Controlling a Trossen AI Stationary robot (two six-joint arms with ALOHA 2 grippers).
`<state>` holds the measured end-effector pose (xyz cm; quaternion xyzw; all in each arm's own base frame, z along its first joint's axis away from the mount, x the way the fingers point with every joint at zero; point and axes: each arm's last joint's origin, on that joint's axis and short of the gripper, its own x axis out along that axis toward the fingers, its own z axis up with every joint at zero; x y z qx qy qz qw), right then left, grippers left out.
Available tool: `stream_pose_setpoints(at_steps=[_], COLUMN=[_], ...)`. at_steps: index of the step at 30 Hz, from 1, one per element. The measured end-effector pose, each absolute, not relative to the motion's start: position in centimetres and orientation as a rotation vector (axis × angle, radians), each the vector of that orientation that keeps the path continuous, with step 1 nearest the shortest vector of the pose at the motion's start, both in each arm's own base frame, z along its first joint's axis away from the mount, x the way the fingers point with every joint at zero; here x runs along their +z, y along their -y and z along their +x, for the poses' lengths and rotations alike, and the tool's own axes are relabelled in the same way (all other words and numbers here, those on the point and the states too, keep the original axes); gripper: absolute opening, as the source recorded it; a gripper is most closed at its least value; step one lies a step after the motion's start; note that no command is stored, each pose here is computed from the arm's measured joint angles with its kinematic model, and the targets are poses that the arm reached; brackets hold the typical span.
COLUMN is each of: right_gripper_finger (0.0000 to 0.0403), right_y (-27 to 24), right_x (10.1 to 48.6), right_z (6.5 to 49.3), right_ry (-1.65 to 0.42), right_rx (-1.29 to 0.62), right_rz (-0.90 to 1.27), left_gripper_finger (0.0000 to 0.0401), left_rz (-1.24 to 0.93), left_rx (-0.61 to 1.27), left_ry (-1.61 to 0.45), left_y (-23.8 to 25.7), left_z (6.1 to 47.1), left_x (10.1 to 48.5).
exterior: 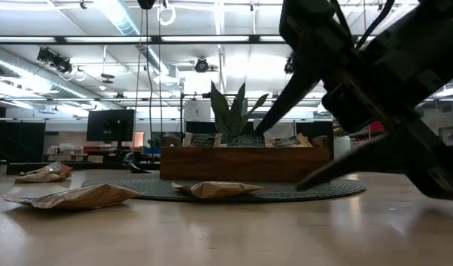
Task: Pick & Place Tea
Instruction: Put the brown tea bag into the left section of the wooden organizer
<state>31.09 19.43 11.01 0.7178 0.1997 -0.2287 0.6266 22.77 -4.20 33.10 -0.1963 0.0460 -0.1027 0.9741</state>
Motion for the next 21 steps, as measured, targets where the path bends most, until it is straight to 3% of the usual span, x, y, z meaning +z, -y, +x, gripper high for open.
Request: stream_pose_setpoints(at_steps=[21], right_gripper_finger=[0.0208], right_y=[-17.8], right_x=[10.7], right_z=[32.5], right_ry=[-0.482], right_rx=[-0.507], right_rz=[1.653], left_gripper_finger=[0.0005], left_rz=[-0.403], left_rx=[-0.187], left_ry=[-0.093], left_y=[4.1], left_z=[22.8], left_x=[33.1])
